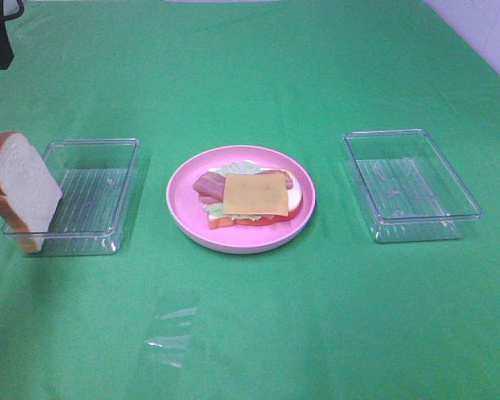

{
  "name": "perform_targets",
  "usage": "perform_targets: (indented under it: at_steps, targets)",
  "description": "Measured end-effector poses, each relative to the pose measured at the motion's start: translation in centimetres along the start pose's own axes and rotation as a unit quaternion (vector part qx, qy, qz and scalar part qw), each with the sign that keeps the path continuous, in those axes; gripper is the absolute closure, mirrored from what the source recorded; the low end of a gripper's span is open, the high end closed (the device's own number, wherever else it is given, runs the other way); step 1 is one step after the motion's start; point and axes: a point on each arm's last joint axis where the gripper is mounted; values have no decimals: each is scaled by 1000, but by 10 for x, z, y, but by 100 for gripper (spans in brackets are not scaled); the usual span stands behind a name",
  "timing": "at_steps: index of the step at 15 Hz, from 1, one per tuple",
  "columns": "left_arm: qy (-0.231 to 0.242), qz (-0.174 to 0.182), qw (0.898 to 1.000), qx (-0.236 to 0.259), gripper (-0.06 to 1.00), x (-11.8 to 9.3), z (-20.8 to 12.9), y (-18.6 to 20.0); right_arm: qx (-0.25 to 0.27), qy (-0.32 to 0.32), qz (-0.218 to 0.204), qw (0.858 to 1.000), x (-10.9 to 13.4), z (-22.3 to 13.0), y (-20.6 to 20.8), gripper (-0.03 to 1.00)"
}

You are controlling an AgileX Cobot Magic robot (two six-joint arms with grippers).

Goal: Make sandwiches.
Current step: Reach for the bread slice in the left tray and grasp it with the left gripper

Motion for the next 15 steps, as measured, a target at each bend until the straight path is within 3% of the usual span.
perform_targets:
  at_steps: [7, 10, 15]
  targets:
    - [1, -14, 998, 65, -4, 1, 4, -55, 0, 0, 0, 1000, 0, 0, 0, 5]
    - [4, -26, 992, 122, -4, 2, 3, -104, 0, 0, 0, 1000, 0, 0, 0, 5]
    - [1, -38, 986, 163, -4, 1, -2, -140, 0, 0, 0, 1000, 0, 0, 0, 5]
Point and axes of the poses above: a point on each arm's last joint axis where the gripper is mounted, y pointing back along that axis away from the gripper, x along the wrist's bending axis when the last joint is at zero, z = x × y, and after that the axes turned 11 degrees about -y, right-handed
